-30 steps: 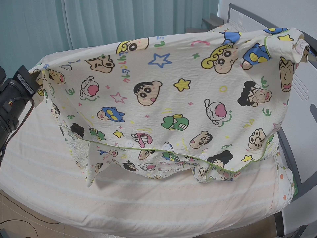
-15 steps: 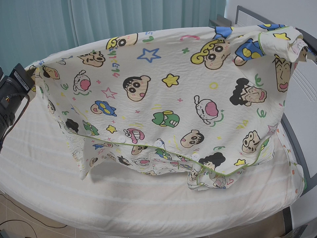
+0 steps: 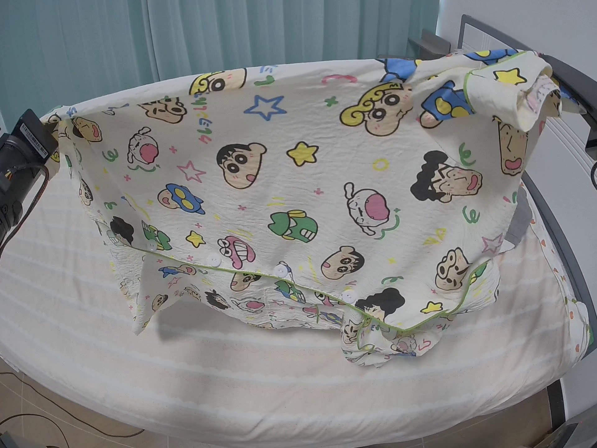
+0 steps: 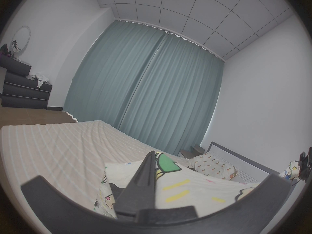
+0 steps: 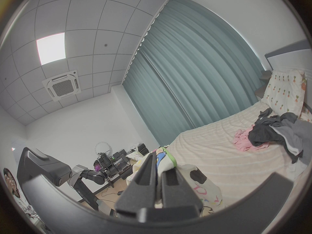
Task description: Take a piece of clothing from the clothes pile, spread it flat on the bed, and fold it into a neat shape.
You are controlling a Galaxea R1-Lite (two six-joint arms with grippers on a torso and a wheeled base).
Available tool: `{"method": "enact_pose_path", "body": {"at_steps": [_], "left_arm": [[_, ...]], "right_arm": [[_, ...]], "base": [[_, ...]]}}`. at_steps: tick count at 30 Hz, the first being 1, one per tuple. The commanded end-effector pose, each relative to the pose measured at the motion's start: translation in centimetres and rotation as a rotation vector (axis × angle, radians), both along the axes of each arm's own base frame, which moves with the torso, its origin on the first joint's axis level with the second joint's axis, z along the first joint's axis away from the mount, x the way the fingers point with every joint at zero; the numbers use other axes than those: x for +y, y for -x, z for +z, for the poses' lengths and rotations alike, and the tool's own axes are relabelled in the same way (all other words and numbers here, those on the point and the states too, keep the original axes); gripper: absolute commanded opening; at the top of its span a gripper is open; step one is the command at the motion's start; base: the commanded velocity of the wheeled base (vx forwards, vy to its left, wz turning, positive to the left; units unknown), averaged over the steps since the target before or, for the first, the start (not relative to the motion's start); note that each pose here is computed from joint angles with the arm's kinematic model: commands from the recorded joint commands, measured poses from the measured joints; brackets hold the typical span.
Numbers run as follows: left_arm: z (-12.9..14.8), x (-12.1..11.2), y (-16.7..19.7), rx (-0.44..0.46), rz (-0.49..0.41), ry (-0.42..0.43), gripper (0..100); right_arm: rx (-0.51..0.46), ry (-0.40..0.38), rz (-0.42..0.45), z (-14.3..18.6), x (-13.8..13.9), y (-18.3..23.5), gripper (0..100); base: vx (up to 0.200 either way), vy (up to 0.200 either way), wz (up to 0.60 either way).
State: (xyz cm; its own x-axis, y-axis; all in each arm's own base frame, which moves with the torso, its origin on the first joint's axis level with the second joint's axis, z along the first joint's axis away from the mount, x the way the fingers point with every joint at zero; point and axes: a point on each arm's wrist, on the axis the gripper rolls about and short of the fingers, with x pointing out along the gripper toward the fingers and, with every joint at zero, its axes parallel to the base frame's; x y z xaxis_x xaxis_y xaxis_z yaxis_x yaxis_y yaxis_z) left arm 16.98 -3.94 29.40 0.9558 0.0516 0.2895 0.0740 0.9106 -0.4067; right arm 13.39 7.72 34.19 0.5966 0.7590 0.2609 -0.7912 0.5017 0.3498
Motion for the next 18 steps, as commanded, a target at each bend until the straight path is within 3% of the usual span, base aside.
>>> {"method": "enact_pose_path", "body": {"at_steps": [1, 18], "left_arm": [[-0.07, 0.18, -0.12, 0.003, 0.011, -0.001, 0], [-0.15, 0.45, 0.35, -0.001, 0.022, 0.003, 0]], "right_arm": [[0.019, 0.011, 0.024, -0.34, 0.75, -0.65, 0], [0.022, 0.011, 0.041, -0.04, 1.53, -1.3, 0]], "base": [[0.0, 0.2, 0.0], [0.0, 0.2, 0.0]]}}
